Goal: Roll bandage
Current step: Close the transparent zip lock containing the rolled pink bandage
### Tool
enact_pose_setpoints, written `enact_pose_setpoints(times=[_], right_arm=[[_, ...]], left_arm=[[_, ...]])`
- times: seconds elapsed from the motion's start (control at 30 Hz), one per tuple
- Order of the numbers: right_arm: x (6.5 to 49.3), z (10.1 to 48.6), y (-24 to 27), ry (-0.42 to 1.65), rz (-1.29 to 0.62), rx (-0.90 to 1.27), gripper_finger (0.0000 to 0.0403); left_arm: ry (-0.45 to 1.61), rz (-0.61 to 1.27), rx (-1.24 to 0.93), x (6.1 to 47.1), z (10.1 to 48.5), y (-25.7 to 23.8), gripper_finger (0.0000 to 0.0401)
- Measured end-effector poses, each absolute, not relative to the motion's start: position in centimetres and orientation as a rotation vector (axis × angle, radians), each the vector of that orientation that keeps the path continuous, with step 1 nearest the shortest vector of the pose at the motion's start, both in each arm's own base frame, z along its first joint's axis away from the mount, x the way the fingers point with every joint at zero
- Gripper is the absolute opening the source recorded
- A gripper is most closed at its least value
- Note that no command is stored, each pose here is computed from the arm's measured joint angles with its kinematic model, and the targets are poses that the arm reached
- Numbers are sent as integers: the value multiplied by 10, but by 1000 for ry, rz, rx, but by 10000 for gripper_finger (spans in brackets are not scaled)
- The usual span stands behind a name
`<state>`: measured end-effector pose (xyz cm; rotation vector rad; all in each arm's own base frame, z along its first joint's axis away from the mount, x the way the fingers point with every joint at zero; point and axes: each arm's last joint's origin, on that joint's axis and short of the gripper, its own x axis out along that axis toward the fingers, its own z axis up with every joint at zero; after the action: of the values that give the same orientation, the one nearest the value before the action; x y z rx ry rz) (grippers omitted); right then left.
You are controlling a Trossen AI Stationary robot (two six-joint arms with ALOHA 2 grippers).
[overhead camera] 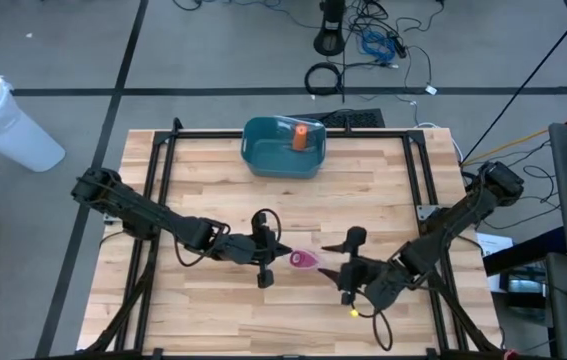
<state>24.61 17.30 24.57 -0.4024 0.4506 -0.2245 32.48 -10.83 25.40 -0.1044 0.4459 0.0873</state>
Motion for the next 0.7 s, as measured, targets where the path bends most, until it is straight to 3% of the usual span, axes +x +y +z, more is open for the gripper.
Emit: enact_pose_setpoints(times=[0.17, 0.6, 0.7], right_arm=[[252, 244, 163, 472, -252, -355, 236], [263, 241, 148, 542, -164, -280, 19], [263, 241, 148, 543, -163, -285, 5]], left_arm=[[443, 87, -105, 325, 254, -108, 0], [443, 87, -105, 325, 254, -108, 0], [441, 95, -102, 325, 254, -108, 0]])
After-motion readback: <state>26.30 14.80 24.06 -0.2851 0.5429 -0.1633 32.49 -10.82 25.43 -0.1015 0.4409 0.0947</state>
